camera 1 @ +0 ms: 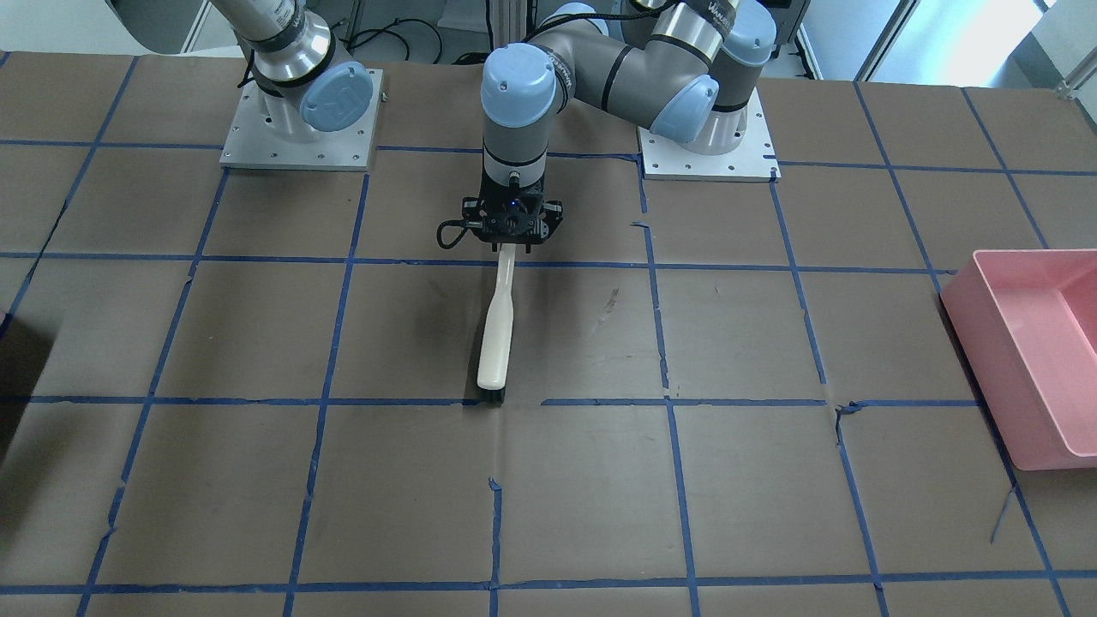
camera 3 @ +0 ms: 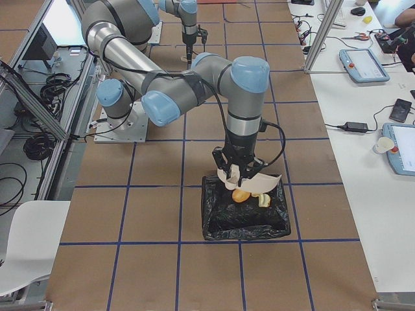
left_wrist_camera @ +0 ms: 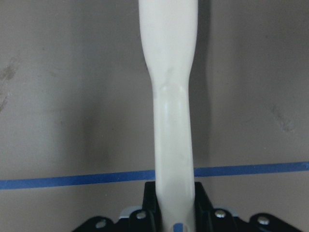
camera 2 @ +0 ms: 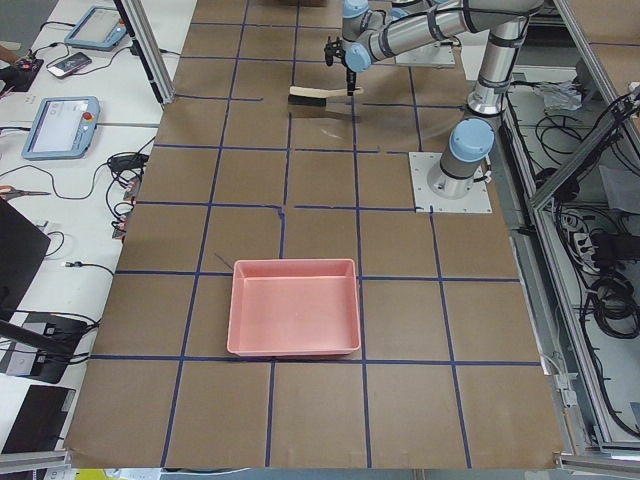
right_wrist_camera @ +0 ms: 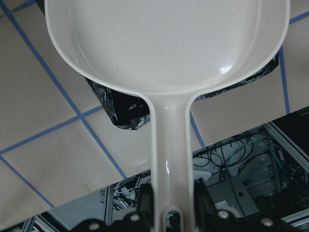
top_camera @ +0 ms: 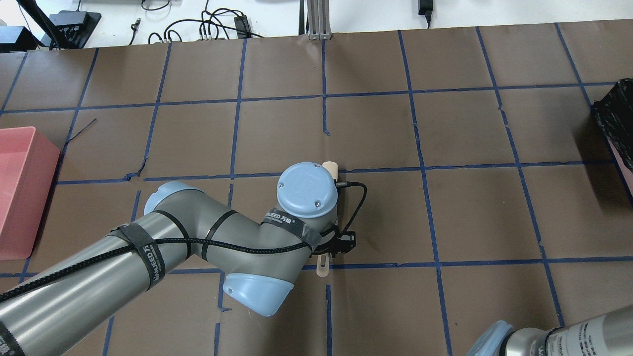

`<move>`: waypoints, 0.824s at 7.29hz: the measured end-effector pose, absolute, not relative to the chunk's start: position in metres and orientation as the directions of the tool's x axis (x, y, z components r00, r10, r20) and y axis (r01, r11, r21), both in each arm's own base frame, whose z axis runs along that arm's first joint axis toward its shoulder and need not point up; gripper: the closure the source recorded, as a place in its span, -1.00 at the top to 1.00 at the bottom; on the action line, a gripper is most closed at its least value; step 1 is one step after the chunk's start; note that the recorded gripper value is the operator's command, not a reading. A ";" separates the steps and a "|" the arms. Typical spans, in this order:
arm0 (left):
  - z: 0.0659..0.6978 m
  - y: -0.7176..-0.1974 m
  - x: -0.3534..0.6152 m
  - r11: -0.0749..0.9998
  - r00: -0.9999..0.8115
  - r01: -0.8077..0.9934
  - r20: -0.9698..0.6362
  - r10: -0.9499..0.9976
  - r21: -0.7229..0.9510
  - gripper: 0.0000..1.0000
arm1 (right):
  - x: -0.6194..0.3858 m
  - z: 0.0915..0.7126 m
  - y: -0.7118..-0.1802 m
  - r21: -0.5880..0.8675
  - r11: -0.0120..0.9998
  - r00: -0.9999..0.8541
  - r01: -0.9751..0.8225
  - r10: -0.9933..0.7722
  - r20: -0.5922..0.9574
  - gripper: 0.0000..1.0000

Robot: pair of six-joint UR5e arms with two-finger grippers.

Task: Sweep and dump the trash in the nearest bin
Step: 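Tip the dustpan over the dark bin with the right gripper, then bring the empty dustpan back while the left gripper sets down the brush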

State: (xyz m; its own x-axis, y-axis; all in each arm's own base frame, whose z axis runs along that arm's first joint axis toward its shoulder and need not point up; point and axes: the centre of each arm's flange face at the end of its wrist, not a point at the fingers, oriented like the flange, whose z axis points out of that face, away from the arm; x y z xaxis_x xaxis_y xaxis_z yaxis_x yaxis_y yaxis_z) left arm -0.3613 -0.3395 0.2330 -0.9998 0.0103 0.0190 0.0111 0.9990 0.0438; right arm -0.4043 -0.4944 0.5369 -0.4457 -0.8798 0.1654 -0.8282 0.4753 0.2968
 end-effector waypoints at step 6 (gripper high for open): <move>0.246 -0.350 -0.358 1.000 -0.999 -0.001 0.036 -0.001 0.017 0.90 | -0.213 0.503 -0.519 0.088 0.684 -0.668 -0.724 -0.727 0.159 -1.00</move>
State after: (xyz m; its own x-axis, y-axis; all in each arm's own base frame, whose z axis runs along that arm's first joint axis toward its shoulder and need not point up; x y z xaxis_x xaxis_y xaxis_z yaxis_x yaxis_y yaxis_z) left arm -0.3583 -0.3497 0.2455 -0.9993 -0.0015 0.0362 -0.0009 0.9998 0.0173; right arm -0.2131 -0.5193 0.5033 -0.6676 -0.7273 0.1592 -0.7241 0.6840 0.0882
